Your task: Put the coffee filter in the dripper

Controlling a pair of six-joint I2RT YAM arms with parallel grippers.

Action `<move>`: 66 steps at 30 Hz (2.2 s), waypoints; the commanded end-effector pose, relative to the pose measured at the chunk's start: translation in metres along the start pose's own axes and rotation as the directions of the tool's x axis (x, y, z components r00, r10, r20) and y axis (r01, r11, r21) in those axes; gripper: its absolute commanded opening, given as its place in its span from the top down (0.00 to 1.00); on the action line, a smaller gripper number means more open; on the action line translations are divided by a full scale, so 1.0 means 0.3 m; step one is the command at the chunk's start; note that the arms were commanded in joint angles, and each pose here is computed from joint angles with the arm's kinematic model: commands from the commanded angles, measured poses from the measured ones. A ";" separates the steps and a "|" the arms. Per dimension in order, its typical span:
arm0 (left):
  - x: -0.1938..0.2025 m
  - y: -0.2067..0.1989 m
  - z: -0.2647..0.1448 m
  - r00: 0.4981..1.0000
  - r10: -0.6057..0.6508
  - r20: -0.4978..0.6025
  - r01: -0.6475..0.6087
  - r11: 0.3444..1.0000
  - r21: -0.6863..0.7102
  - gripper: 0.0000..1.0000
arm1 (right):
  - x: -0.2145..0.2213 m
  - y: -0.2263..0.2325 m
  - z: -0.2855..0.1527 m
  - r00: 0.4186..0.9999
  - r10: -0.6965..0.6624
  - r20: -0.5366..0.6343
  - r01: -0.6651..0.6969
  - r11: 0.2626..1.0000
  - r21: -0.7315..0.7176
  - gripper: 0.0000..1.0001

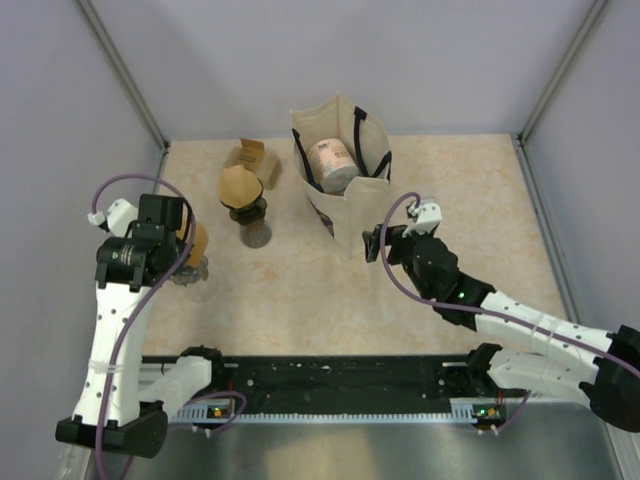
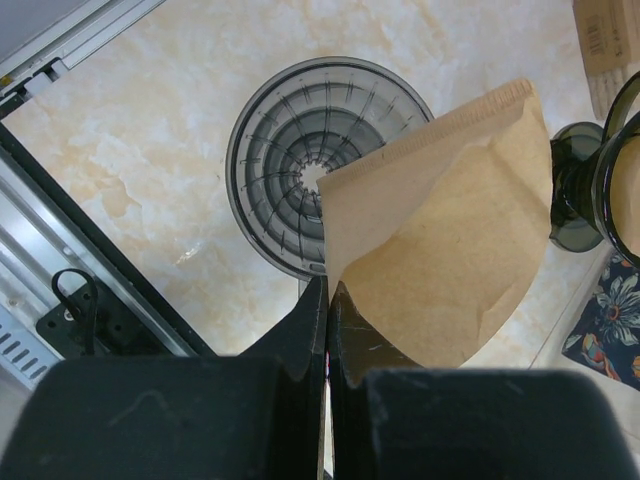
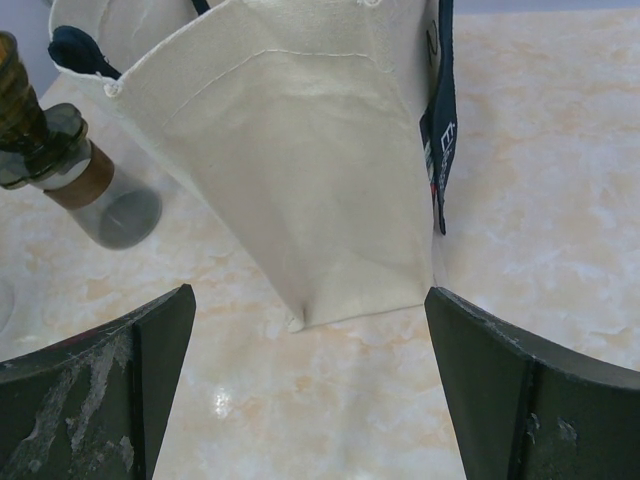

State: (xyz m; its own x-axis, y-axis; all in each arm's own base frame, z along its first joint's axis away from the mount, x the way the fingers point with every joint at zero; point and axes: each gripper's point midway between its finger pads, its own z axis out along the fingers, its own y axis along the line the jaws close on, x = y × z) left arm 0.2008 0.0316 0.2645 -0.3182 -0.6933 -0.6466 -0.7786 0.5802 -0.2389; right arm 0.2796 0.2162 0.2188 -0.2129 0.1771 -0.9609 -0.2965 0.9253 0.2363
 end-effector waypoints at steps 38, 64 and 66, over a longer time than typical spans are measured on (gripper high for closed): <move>-0.058 -0.008 -0.063 0.994 0.109 -0.012 -0.109 0.994 0.006 0.19 | -0.041 -0.001 0.013 0.998 0.042 0.042 -0.042 0.999 0.012 0.01; -0.021 0.016 0.174 0.995 0.080 -0.059 -0.087 0.988 -0.128 0.77 | -0.018 -0.009 0.022 1.000 0.013 0.025 -0.014 1.000 0.026 0.01; 0.001 0.032 0.195 0.993 0.083 -0.080 -0.094 0.985 -0.145 0.77 | -0.018 -0.011 0.024 1.000 0.014 0.025 -0.015 0.999 0.029 0.01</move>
State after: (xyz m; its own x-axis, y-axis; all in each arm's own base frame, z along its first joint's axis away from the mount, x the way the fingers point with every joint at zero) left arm 0.2177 0.0611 0.2305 -0.4175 -0.6680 -0.6160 -0.8222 0.5664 -0.0571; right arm 0.2822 0.2168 0.2126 -0.2250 0.1778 -0.9580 -0.2809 0.9297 0.2384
